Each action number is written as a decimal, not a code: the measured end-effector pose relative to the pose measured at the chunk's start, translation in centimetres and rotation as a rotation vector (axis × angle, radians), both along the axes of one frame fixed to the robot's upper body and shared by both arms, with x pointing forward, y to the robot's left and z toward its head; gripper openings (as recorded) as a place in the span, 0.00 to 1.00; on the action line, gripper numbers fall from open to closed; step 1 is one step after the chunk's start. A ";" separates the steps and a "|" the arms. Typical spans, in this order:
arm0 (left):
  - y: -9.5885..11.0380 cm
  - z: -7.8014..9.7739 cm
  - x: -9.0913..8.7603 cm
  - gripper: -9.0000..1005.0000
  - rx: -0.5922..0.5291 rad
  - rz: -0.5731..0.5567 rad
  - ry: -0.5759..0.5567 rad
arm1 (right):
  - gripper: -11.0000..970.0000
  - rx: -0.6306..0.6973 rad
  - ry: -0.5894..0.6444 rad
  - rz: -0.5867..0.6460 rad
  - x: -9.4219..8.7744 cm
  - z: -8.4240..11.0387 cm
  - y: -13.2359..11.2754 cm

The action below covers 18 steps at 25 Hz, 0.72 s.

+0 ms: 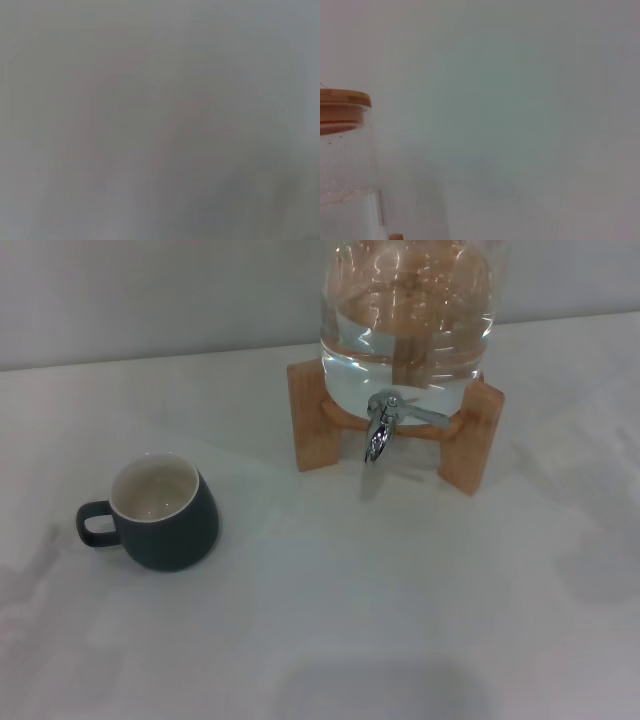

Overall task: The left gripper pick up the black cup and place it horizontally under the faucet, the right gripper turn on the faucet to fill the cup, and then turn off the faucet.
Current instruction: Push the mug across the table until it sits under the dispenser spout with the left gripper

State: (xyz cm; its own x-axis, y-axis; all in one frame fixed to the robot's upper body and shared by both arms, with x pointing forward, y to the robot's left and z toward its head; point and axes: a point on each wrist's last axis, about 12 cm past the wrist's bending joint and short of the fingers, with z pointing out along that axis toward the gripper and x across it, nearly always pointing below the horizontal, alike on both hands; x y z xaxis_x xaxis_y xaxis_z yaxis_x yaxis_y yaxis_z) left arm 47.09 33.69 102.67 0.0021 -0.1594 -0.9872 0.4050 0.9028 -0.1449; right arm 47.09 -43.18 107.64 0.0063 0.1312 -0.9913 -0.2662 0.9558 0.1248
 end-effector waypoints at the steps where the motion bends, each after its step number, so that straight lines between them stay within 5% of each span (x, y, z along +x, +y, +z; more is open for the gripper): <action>1: 0.0 0.0 0.0 0.87 0.001 0.000 0.000 | 0.88 0.000 0.000 0.000 0.0 0.0 0.0; 18: 0.0 -0.2 0.0 0.87 0.002 0.007 0.015 | 0.88 0.001 0.008 -0.007 0.1 -0.1 -0.1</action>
